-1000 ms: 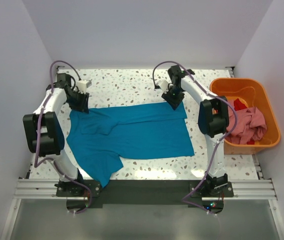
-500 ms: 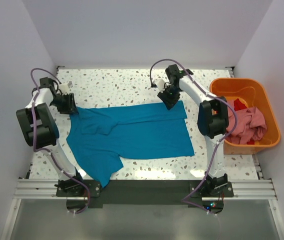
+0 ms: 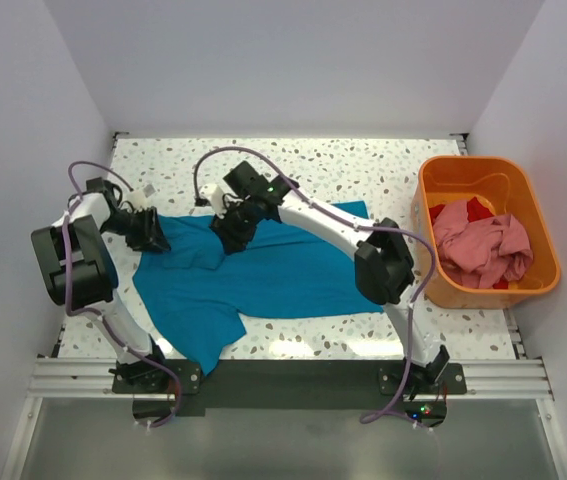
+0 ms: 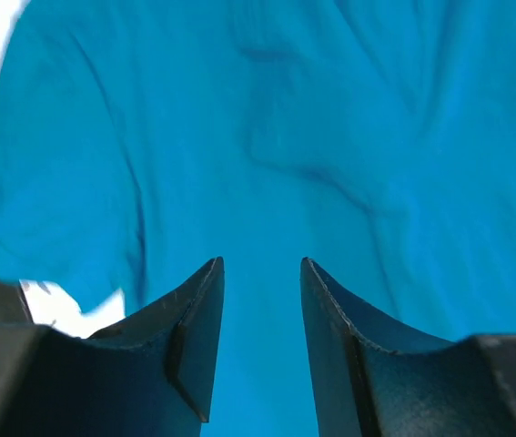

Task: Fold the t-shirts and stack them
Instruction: Fold the tshirt

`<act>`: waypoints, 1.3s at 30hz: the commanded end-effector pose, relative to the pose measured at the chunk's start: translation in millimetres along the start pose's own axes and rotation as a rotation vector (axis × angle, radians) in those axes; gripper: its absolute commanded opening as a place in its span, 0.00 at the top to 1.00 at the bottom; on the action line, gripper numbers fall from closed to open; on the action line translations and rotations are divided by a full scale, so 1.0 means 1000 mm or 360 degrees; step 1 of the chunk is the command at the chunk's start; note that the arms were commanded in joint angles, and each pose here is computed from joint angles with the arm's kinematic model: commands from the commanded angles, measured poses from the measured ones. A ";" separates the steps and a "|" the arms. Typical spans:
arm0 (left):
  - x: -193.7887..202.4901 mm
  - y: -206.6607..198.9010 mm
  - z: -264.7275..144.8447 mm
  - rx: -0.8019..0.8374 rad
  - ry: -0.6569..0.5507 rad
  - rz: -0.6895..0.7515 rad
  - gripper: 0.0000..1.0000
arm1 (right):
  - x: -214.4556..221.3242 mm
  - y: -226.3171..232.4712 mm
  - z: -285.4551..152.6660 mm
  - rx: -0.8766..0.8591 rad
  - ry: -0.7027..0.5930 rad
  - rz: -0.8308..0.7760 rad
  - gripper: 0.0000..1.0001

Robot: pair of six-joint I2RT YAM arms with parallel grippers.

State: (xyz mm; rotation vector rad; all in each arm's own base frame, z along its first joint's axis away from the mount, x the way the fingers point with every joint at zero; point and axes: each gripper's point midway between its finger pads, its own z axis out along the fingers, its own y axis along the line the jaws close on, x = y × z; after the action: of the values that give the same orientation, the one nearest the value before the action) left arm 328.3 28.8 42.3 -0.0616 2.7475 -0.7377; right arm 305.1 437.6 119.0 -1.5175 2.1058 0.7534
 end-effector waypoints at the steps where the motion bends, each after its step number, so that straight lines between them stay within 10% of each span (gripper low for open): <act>1: 0.014 -0.012 -0.018 0.0042 -0.0031 0.0061 0.58 | -0.033 -0.001 0.017 0.0004 -0.0171 0.0178 0.57; 28: 0.024 0.013 0.005 -0.0050 0.0035 -0.0011 0.60 | 0.003 0.008 0.102 0.0035 -0.0043 0.0568 0.50; 39: 0.030 0.011 0.011 -0.0025 0.0062 -0.0020 0.66 | 0.014 0.004 0.110 0.0064 0.0000 0.0572 0.68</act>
State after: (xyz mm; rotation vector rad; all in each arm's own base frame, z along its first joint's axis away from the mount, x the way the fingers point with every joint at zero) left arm 299.2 30.7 21.8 -0.0825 2.8156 -0.7169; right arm 295.7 493.0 27.0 -1.1430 2.4328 0.8378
